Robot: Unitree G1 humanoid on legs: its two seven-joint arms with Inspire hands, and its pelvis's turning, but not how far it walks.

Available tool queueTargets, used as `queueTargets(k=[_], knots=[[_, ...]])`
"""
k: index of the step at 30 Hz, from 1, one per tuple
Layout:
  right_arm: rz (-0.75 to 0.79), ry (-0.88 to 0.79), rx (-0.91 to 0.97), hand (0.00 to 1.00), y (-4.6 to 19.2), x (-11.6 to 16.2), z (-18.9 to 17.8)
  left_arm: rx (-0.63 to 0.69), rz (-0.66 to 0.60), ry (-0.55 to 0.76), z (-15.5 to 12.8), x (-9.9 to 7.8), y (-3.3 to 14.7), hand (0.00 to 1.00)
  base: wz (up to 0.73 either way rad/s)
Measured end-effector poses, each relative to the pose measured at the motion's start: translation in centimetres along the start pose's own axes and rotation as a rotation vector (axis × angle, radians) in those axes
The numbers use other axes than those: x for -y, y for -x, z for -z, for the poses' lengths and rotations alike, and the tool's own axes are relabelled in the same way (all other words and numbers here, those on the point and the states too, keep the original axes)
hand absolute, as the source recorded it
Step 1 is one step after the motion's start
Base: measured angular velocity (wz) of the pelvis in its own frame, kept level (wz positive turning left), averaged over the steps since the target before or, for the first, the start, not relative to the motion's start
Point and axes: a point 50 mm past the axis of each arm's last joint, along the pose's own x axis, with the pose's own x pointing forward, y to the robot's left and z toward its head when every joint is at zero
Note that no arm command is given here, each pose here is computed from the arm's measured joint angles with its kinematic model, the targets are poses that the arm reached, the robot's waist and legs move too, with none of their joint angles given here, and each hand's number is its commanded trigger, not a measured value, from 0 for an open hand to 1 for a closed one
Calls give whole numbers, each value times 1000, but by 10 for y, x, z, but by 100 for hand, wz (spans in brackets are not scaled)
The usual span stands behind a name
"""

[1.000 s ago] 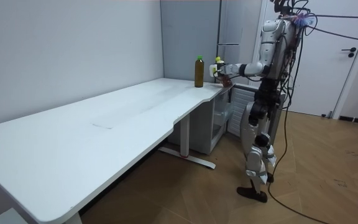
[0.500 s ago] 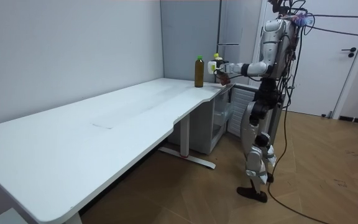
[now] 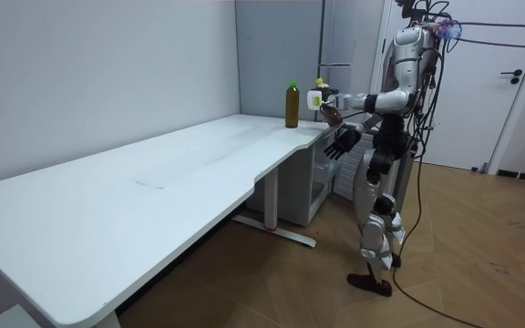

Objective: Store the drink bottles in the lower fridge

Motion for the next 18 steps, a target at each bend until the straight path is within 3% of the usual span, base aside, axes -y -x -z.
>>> queueTargets(k=[18], knots=[[-407, 76, 180, 0, 23, -7, -45, -20, 151, -21, 0, 1, 5, 100, 0]])
